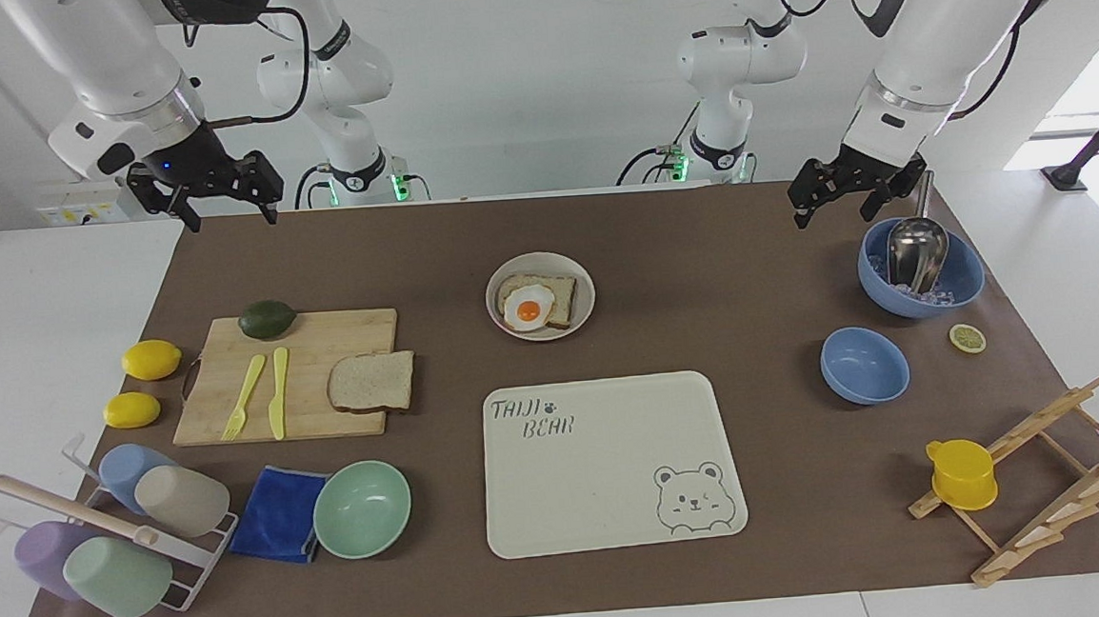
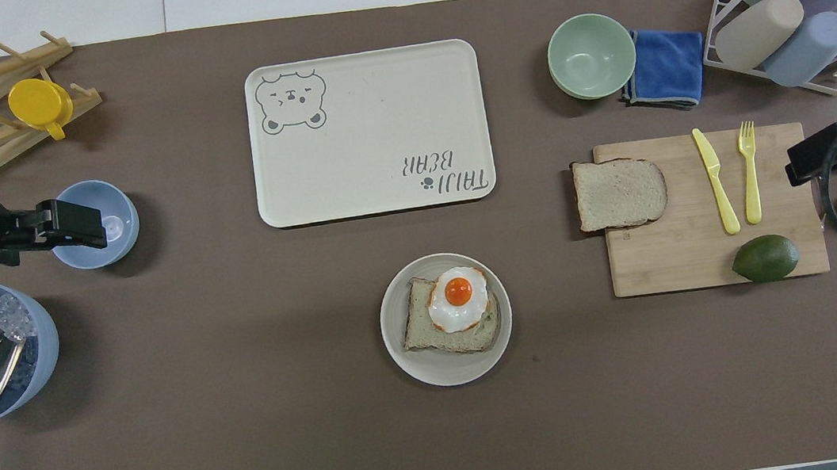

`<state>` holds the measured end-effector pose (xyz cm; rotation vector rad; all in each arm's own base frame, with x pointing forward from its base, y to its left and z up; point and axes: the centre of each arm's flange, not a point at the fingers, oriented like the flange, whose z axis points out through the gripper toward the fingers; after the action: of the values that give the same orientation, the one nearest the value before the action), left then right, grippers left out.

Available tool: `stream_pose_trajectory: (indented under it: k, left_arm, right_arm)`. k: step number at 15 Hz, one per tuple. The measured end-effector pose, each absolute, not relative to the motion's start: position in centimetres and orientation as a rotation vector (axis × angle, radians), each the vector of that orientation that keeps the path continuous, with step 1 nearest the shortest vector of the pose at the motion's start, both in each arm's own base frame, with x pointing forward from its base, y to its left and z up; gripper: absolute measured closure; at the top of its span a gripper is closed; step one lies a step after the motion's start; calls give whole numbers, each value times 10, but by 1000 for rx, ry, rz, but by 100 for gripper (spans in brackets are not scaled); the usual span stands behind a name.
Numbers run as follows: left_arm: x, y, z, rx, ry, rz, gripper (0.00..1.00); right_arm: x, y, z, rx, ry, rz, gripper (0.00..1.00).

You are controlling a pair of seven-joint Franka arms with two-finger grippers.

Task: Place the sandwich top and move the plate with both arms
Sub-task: 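Reach the right gripper to the bread slice on the cutting board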

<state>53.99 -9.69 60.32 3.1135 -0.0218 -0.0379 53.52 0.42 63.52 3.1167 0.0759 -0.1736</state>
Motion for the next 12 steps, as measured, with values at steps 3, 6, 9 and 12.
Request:
stream_pose_trajectory:
  k: [3, 6, 9, 12]
  left_arm:
    - [540, -97, 603, 3114, -22, -38, 0]
    - [540, -97, 603, 3114, -22, -38, 0]
    - [540, -97, 603, 3114, -22, -38, 0]
    - [540, -97, 603, 3114, -22, -38, 0]
  right_arm:
    - [535, 4, 635, 3117, 76, -174, 0]
    - [535, 7, 635, 3119, 83, -174, 0]
    - [534, 21, 637, 3183, 106, -172, 0]
    - [529, 35, 639, 3197, 118, -179, 0]
